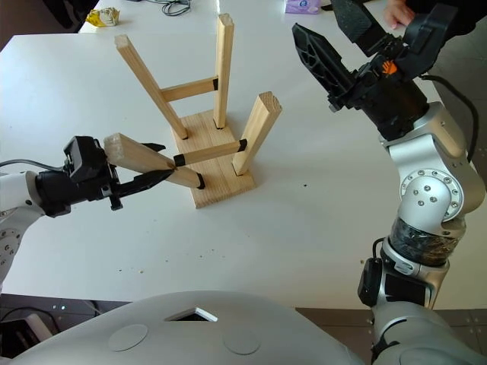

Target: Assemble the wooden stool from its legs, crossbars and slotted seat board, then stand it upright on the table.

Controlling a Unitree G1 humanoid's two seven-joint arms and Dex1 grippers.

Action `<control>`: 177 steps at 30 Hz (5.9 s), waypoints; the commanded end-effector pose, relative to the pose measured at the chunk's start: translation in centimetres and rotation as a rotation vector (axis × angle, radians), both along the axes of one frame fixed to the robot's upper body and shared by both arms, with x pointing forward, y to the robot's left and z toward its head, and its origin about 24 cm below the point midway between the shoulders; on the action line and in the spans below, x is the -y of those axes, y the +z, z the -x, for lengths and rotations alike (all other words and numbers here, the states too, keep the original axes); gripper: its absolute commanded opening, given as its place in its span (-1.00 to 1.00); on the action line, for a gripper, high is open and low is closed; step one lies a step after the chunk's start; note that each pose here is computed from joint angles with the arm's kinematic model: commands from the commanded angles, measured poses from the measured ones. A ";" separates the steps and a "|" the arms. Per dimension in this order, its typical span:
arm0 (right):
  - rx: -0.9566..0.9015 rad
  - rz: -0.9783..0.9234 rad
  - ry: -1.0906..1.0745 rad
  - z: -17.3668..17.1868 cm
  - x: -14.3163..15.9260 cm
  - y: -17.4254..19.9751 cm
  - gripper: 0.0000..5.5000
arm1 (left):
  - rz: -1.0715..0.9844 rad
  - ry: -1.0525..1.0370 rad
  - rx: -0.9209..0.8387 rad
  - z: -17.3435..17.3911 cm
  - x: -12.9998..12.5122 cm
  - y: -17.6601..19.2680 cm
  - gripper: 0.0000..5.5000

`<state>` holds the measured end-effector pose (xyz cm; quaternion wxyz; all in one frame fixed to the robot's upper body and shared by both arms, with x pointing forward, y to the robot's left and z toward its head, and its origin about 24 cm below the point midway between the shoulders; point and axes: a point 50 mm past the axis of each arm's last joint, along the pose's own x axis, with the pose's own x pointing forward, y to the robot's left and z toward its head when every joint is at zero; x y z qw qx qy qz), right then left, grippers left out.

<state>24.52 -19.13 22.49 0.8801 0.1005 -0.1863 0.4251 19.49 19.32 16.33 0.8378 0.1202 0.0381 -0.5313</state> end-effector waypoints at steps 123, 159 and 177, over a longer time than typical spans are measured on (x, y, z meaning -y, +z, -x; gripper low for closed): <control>-0.248 0.275 0.057 2.5 -10.2 -6.9 -1.00 | -0.325 -0.034 -0.334 -4.2 1.1 -8.0 -0.25; -0.274 0.318 0.092 1.7 -9.8 -7.0 -1.00 | -0.304 -0.084 -0.339 -4.7 1.8 -8.9 -0.25; -0.191 0.138 0.086 1.4 -6.1 -3.8 -1.00 | -0.024 -0.063 -0.239 -3.4 -0.3 -4.8 -0.25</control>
